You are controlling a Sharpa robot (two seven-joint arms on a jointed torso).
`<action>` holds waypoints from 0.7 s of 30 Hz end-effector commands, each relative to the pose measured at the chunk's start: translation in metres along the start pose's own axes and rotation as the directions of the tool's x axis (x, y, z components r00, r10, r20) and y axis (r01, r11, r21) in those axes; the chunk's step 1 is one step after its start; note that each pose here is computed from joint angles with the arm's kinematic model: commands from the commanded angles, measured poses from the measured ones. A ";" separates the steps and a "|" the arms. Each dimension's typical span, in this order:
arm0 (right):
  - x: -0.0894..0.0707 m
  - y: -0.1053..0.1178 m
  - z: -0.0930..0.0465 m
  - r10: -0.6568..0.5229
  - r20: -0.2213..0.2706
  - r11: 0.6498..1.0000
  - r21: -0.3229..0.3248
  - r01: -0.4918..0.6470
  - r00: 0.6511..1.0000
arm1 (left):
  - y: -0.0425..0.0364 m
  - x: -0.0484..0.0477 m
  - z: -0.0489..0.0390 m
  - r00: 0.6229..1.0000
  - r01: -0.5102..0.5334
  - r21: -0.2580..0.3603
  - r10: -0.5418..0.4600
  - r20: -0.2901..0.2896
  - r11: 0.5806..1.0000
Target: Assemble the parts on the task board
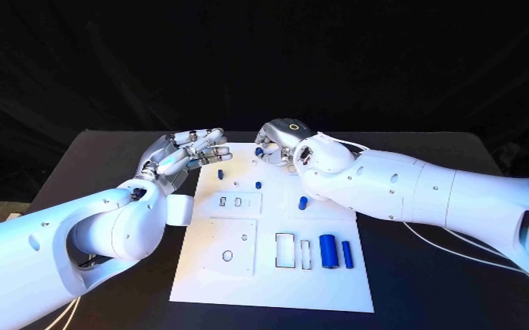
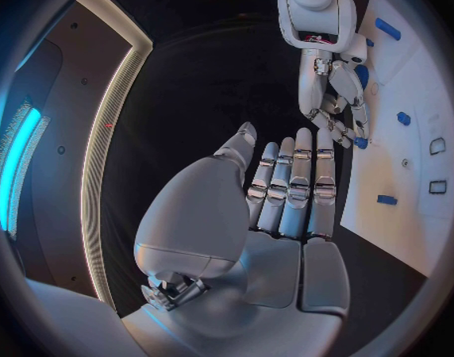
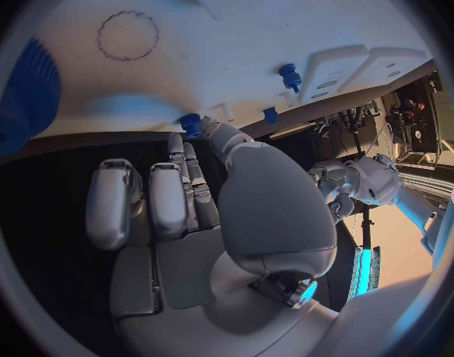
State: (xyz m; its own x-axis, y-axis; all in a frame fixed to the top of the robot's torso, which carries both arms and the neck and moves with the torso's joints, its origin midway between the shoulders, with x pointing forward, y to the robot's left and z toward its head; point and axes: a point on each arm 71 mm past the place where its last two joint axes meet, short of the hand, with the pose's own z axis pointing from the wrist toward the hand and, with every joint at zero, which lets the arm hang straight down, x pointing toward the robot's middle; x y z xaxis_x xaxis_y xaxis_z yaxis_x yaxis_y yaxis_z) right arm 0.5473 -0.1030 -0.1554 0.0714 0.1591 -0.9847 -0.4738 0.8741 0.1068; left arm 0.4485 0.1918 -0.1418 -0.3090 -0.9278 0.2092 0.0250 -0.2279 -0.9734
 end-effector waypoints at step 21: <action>-0.055 -0.081 -0.075 0.239 -0.102 0.960 0.176 -0.219 0.966 | -0.0019 -0.0039 0.0012 0.999 -0.015 0.017 0.015 -0.035 1.000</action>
State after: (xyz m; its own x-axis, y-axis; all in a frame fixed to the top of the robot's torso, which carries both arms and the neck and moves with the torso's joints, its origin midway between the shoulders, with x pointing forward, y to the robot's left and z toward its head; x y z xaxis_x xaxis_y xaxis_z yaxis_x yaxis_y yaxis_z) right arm 0.5181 -0.2185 -0.1135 -0.0116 0.2912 -0.9566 -0.3403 0.8984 0.2776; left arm 0.4518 0.1983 -0.1429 -0.3037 -0.9316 0.1999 0.0308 -0.2193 -0.9752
